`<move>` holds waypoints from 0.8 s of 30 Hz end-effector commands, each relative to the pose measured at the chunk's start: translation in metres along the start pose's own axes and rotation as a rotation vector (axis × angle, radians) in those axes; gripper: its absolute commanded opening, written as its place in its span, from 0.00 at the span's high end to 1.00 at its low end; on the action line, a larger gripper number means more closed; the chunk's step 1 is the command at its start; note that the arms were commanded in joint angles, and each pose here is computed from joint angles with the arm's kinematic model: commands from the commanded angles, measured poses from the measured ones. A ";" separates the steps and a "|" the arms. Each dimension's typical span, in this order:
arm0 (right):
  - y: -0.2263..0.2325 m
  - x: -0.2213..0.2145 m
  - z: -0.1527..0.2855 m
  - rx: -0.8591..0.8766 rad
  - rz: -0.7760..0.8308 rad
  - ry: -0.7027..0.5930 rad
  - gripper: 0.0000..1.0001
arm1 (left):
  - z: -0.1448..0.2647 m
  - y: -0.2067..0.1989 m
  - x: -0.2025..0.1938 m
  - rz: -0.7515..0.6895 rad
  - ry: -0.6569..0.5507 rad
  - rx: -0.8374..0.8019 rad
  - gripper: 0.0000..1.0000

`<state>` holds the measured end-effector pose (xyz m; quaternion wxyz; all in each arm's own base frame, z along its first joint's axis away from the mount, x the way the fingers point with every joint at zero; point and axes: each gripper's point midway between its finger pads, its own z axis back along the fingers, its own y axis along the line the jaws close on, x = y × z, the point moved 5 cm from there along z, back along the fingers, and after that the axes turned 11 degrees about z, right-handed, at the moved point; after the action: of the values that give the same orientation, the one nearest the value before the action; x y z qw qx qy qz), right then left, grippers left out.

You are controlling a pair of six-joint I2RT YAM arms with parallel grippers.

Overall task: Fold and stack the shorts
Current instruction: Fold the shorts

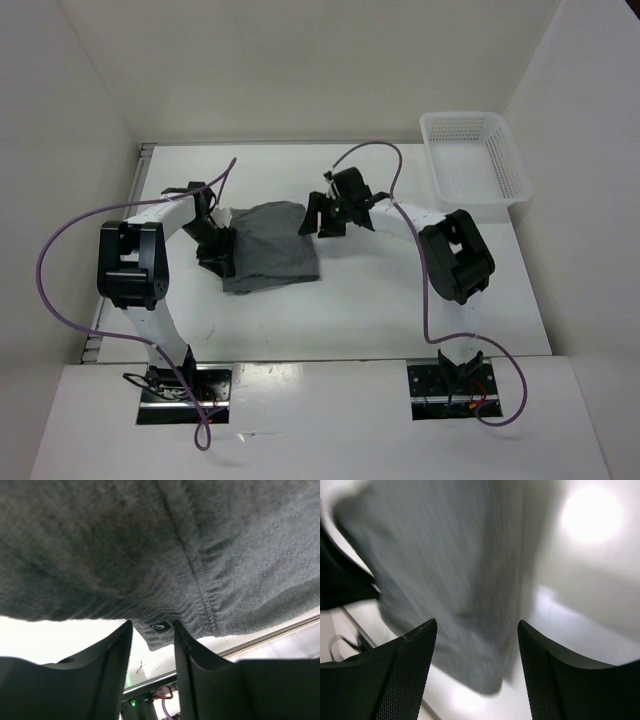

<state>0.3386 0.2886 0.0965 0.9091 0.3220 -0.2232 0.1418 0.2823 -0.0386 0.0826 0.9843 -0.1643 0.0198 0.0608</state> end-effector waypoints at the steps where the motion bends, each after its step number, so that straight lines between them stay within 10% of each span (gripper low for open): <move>1: -0.010 0.064 0.001 -0.014 0.029 -0.161 0.29 | -0.003 0.000 0.004 -0.011 -0.014 -0.004 0.55; 16: -0.038 0.063 -0.066 0.061 -0.064 -0.093 0.40 | -0.008 0.009 0.004 -0.009 -0.015 0.052 0.55; 24: -0.049 0.080 -0.057 0.029 -0.100 -0.152 0.97 | -0.008 0.011 0.010 -0.017 -0.045 0.070 0.55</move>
<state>0.4259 0.3039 0.0583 0.8956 0.3661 -0.2374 0.0862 0.2857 -0.0343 0.0770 0.9873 -0.1472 0.0066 0.0593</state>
